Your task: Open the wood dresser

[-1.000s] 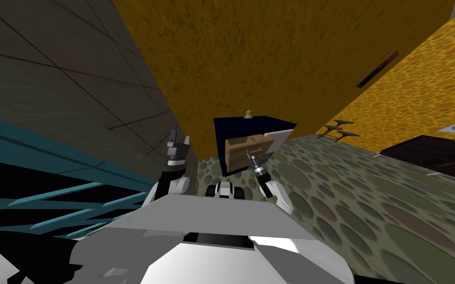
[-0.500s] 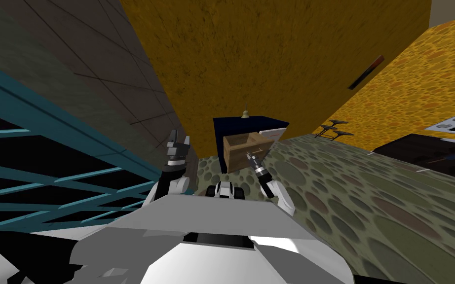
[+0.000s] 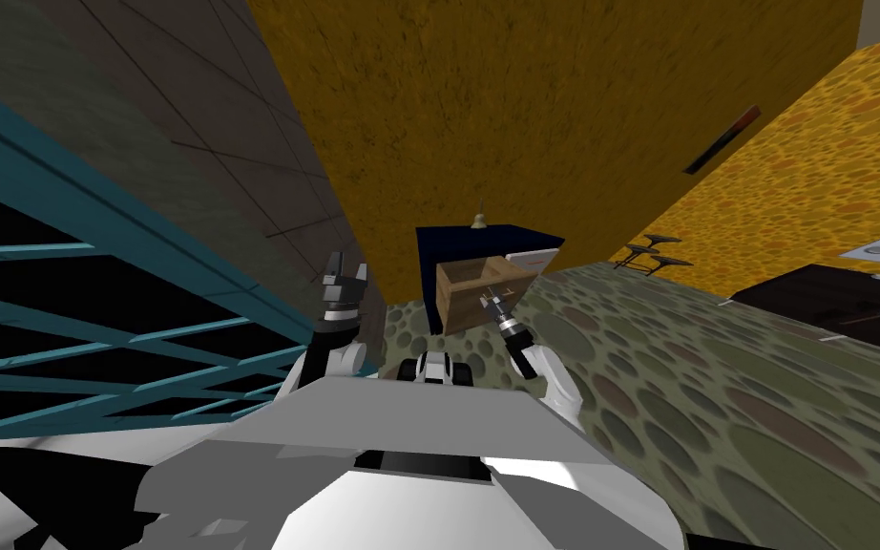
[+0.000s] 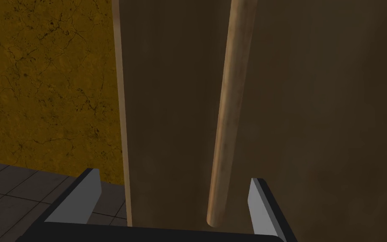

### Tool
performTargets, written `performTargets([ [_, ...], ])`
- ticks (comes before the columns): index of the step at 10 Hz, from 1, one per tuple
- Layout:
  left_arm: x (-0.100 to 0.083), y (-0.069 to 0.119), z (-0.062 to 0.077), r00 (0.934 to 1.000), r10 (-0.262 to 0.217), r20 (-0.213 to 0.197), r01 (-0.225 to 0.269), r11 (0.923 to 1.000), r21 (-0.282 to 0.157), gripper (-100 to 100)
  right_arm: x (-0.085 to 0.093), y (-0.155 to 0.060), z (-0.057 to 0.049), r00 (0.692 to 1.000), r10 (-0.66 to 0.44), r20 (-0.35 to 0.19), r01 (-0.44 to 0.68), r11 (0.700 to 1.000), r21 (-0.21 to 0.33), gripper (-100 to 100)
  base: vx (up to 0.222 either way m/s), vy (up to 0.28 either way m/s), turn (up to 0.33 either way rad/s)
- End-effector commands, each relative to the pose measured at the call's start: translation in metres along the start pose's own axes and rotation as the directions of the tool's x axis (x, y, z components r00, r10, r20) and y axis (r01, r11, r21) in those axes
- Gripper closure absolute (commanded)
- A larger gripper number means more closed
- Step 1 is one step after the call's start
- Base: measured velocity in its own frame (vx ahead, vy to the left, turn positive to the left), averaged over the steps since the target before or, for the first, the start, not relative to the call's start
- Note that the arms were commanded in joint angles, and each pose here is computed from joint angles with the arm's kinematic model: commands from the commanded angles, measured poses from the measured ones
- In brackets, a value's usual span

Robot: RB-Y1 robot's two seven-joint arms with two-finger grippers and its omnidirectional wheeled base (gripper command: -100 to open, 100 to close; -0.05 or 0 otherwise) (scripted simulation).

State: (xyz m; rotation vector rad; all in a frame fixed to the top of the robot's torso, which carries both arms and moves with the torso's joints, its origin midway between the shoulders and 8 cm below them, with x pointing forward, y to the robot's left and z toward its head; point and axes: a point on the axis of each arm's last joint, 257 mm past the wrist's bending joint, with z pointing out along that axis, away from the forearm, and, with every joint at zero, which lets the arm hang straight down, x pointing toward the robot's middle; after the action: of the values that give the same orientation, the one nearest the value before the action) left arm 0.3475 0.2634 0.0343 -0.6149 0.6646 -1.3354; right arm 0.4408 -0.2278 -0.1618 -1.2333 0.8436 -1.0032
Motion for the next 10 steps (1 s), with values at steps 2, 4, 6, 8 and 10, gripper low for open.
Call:
performTargets([
  [2, 0.0, 0.0, 0.0, 1.0, 0.0, 0.0, 0.0, 1.0, 0.0, 0, 0.017, -0.021, 0.004, 1.0, 0.002, -0.017, -0.002, 1.0, 0.005, -100, -0.03, 0.026, 0.039],
  [4, 0.0, 0.0, 0.0, 1.0, 0.0, 0.0, 0.0, 1.0, 0.0, 0, 0.019, -0.02, 0.002, 1.0, 0.002, -0.018, -0.002, 1.0, -0.001, -100, -0.02, 0.015, 0.023],
  [6, 0.0, 0.0, 0.0, 1.0, 0.0, 0.0, 0.0, 1.0, 0.0, 0, 0.02, -0.019, 0.001, 1.0, 0.005, -0.022, -0.005, 1.0, -0.005, 0, 0.0, 0.0, 0.0],
  [8, 0.0, 0.0, 0.0, 1.0, 0.0, 0.0, 0.0, 1.0, 0.0, 0, 0.02, -0.018, 0.001, 1.0, 0.006, -0.023, -0.006, 1.0, -0.007, 0, 0.0, 0.0, 0.0],
  [10, 0.0, 0.0, 0.0, 1.0, 0.0, 0.0, 0.0, 1.0, 0.0, 0, 0.02, -0.017, 0.0, 1.0, 0.006, -0.024, -0.006, 1.0, -0.008, 0, 0.0, 0.0, 0.0],
])
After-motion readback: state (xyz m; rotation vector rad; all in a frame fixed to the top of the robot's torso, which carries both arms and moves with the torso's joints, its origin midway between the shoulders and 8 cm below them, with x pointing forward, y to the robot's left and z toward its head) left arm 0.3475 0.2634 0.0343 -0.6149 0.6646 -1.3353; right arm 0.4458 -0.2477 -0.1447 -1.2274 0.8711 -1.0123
